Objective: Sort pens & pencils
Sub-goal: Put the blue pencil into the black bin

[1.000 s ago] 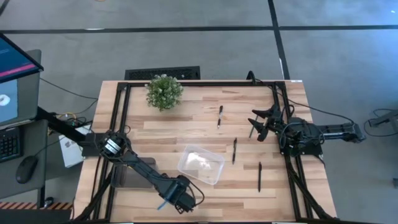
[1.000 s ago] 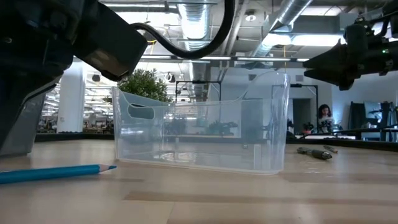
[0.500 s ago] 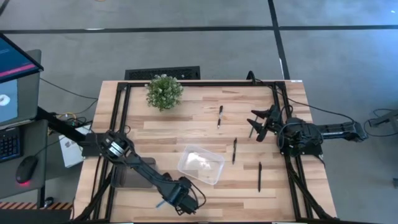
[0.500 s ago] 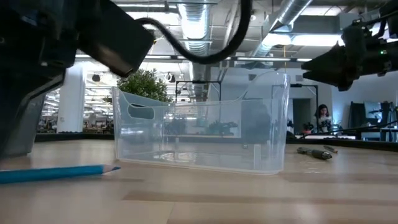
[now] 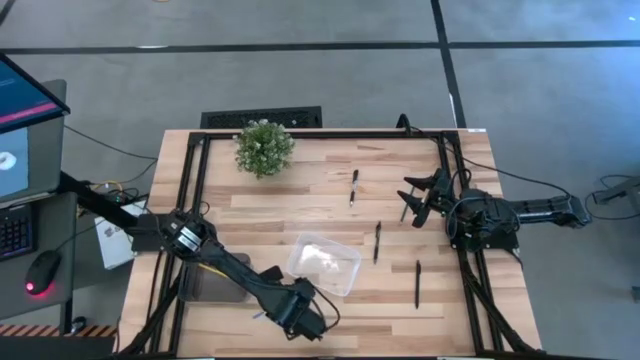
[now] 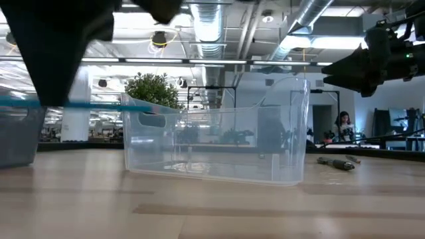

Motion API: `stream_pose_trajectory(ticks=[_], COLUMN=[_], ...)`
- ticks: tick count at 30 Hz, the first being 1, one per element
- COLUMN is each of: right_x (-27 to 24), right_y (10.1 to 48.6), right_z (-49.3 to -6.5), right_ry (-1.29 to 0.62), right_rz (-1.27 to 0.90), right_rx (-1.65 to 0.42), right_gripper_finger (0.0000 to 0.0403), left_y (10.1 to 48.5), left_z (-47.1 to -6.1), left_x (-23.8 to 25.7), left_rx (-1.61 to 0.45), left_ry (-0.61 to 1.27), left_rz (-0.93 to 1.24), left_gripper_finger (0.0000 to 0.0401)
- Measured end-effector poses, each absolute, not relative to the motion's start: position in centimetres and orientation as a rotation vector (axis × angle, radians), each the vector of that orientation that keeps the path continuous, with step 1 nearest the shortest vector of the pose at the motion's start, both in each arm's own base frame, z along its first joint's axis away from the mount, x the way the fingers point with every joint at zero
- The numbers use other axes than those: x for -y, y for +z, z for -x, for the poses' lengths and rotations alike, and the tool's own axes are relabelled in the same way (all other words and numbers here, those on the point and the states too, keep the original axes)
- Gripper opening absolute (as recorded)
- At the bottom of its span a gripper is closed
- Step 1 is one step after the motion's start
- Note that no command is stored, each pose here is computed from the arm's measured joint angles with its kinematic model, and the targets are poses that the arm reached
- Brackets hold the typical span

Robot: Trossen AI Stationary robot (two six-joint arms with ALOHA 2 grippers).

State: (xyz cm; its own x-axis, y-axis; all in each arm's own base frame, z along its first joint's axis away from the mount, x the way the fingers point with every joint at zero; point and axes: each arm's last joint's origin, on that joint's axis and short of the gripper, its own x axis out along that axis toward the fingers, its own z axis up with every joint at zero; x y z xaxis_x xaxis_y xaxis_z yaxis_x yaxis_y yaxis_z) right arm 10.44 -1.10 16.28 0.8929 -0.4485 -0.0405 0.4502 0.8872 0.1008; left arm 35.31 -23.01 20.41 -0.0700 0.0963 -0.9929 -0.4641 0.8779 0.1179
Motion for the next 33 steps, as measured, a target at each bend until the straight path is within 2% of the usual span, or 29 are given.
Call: stream_pose_trajectory(ticks=[5,11,17,33], right_x=[1.1,1.1,1.1,1.1], right_y=[16.3,16.3,16.3,16.3], right_z=[-10.4,-10.4,-10.4,-10.4], right_ry=[-0.476,-0.476,-0.476,-0.476], right_rz=[-0.109,-0.109,-0.11,-0.212], right_rx=[-0.015,-0.015,-0.014,0.011], right_gripper_finger=[0.0268,0.0268,0.0268,0.0268], left_y=[24.1,26.7,26.8,27.5], left_z=[-34.8,-35.0,-34.7,-32.8], left_x=[22.7,22.8,23.1,24.2], left_rx=[-1.598,-1.526,-1.542,-1.496], left_ry=[0.481,0.325,0.225,0.106], left_rz=[0.223,0.143,0.05,-0.18], left_gripper_finger=[0.0006,0.0006,0.0006,0.0006])
